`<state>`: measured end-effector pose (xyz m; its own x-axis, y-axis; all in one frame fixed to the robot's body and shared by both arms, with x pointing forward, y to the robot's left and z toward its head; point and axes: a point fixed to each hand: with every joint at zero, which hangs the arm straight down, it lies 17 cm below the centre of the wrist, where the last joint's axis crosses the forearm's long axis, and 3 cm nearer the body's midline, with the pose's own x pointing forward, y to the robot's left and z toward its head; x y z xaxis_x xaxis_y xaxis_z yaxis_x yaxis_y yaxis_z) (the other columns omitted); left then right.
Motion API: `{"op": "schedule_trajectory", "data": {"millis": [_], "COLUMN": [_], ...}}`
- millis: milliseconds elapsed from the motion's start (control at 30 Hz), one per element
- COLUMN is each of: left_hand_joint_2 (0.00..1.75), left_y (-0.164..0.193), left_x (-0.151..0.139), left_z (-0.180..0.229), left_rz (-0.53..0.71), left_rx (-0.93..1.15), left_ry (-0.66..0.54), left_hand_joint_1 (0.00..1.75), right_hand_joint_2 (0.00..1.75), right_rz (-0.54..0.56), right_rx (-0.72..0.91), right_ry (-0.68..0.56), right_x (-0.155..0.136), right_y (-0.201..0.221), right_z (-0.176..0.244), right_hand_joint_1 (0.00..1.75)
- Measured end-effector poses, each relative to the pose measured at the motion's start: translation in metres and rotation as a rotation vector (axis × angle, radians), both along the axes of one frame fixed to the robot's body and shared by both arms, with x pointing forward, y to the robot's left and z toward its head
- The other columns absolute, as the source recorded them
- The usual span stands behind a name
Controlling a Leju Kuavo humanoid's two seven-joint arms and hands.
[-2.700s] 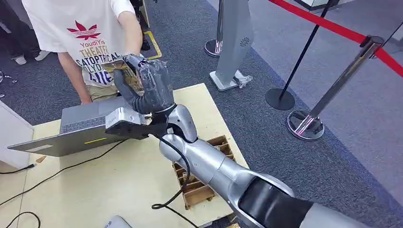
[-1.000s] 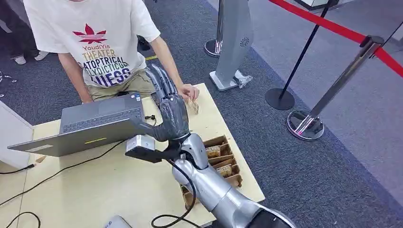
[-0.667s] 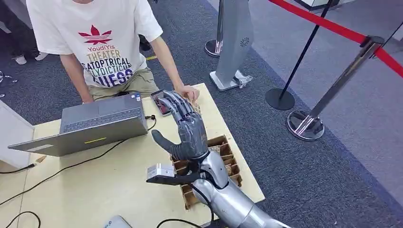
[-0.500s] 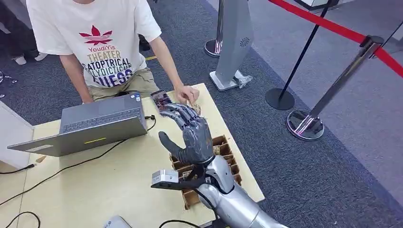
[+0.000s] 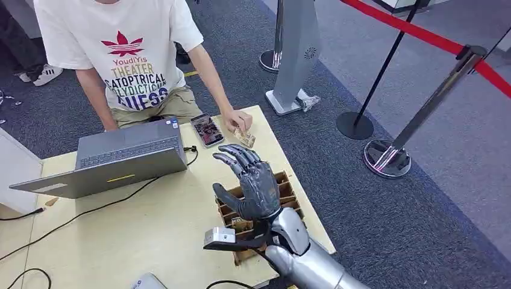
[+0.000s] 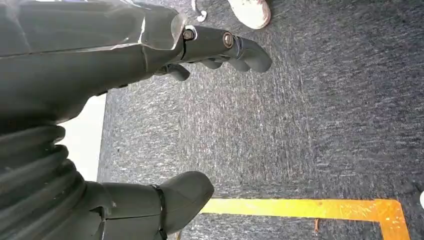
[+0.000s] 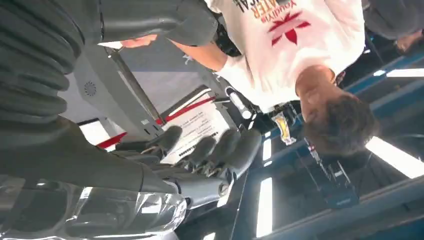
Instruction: Pass the card to the sensor for recognition and then transmit it.
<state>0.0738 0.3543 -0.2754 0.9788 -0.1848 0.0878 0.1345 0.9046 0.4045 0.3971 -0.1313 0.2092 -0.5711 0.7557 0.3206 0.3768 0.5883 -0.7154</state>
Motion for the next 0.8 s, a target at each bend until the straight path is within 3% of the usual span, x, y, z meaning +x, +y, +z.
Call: {"op": "schedule_trajectory", "data": {"millis": [333, 567, 600, 800], "left_hand_joint_2": [1.75, 1.75, 1.75, 1.75], "left_y": [-0.001, 0.000, 0.001, 0.001], "left_x": [-0.006, -0.011, -0.011, -0.013], "left_z": [-0.001, -0.001, -0.001, -0.001], "left_rz": [0.031, 0.062, 0.063, 0.082], "left_rx": [-0.004, -0.006, -0.006, -0.006], "left_ry": [0.006, 0.009, 0.009, 0.009], "left_hand_joint_1": [0.00, 0.00, 0.00, 0.00], "right_hand_joint_2": [1.75, 1.75, 1.75, 1.75], "right_rz": [0.000, -0.004, -0.005, -0.011], "right_rx": [-0.059, -0.096, -0.104, -0.175], "right_ry": [0.075, 0.108, 0.108, 0.103], "right_x": [-0.007, -0.009, -0.009, -0.011], "right_y": [-0.005, -0.011, -0.011, -0.011], "right_z": [-0.037, -0.054, -0.055, -0.065], "right_hand_joint_1": [0.79, 0.73, 0.66, 0.70]}}
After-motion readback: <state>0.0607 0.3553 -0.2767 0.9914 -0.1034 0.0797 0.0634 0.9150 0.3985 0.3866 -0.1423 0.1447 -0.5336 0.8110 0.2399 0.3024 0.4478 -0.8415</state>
